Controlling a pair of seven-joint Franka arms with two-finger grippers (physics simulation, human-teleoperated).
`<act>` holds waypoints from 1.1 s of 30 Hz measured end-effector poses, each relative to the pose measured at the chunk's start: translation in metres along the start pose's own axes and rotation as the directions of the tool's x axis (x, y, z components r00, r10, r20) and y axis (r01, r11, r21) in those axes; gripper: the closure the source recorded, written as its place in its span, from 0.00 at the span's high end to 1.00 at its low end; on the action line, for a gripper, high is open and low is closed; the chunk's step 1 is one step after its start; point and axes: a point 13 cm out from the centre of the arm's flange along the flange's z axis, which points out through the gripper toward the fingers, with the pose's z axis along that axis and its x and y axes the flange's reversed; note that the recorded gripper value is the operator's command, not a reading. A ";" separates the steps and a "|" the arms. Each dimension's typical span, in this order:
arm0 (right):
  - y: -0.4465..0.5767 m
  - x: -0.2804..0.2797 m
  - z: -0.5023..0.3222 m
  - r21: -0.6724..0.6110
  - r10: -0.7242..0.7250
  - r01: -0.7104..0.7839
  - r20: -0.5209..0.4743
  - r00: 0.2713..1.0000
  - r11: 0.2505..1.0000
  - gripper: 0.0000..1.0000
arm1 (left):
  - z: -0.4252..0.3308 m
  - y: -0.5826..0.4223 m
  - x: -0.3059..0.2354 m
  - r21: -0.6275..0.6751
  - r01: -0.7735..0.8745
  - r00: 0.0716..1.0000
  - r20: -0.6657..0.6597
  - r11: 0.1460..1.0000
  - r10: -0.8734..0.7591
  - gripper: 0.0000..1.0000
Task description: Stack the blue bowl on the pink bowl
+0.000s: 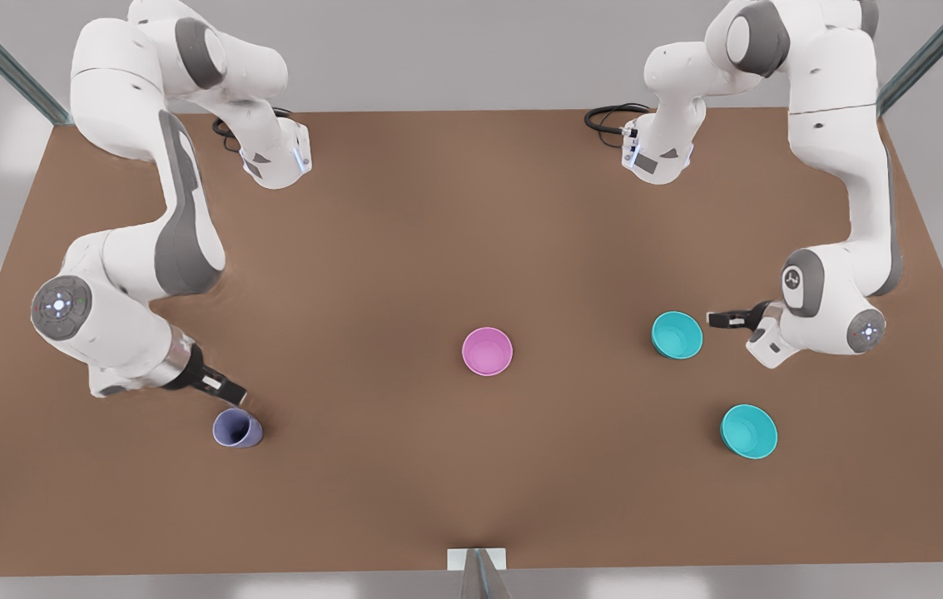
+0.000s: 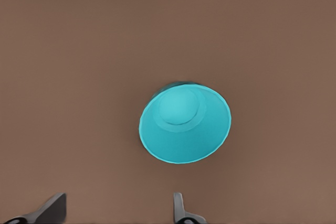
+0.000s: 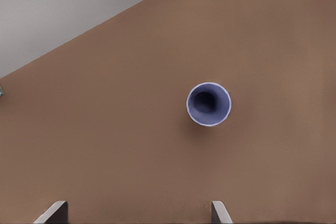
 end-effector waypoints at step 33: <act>-0.130 0.032 -0.090 0.158 -0.467 0.483 -0.132 0.874 0.861 1.00 | 0.039 -0.424 -0.005 -0.150 -0.498 0.825 0.220 0.854 0.520 0.21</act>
